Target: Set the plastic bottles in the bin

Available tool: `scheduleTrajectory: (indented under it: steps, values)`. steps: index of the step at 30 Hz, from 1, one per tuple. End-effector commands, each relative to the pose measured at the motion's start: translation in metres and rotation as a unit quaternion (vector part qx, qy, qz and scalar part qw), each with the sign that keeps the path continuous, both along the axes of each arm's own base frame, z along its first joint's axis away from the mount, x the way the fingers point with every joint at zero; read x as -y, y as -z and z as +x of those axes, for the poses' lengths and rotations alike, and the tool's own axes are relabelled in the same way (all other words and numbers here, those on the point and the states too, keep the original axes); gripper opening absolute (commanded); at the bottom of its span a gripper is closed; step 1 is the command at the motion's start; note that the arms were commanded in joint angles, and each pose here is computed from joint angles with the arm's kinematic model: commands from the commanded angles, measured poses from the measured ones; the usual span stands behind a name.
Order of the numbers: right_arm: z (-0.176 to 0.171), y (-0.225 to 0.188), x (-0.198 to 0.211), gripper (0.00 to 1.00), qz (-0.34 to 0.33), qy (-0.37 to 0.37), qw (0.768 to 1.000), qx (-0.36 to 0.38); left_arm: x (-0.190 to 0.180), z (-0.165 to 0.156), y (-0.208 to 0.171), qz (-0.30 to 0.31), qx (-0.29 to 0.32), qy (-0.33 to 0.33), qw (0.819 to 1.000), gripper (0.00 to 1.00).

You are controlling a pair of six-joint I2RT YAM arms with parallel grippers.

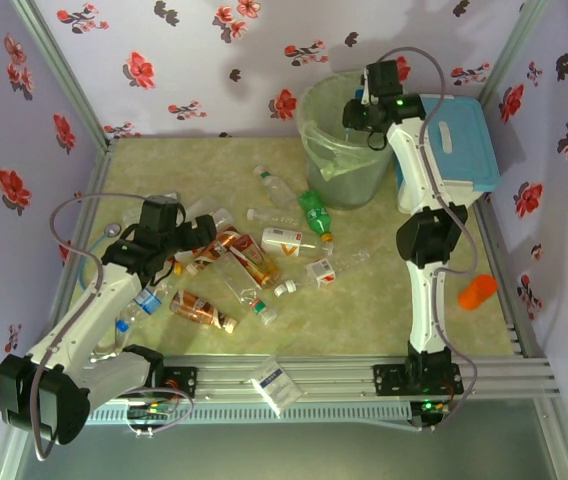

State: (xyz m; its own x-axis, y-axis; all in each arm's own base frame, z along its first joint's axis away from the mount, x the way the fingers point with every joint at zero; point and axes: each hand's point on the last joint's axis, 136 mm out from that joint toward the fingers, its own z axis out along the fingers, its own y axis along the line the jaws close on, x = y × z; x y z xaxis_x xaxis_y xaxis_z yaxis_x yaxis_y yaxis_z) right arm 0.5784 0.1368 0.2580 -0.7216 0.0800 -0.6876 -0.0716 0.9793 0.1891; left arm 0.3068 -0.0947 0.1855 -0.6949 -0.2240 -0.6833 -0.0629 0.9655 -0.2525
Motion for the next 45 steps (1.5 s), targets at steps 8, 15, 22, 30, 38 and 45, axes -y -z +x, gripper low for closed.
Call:
scheduleTrajectory:
  steps: [8, 15, 22, 30, 38, 45]
  values:
    - [-0.011, 0.048, 0.003, 0.48, -0.038, -0.039, 0.996, -0.070, 0.003, 0.007, -0.016, 0.018, 0.008, 0.011, 1.000, 1.00]
    - [-0.040, 0.069, 0.014, 0.48, -0.069, -0.049, 0.986, -0.141, 0.004, 0.012, -0.020, 0.018, 0.010, 0.011, 1.000, 1.00]
    - [-0.071, 0.085, 0.025, 0.48, -0.091, -0.052, 0.972, -0.211, 0.006, 0.015, -0.022, 0.014, 0.009, 0.011, 1.000, 1.00]
    - [-0.081, 0.081, 0.033, 0.55, -0.096, -0.045, 0.969, -0.222, 0.005, 0.019, -0.030, 0.040, 0.013, 0.024, 0.999, 1.00]
    - [-0.067, 0.049, 0.035, 0.77, -0.085, -0.039, 0.982, -0.162, -0.041, 0.039, -0.035, 0.092, 0.002, -0.027, 0.995, 1.00]
    - [-0.074, -0.018, 0.035, 0.87, -0.078, -0.046, 0.993, -0.080, -0.088, 0.052, -0.019, 0.066, -0.031, -0.121, 0.990, 1.00]
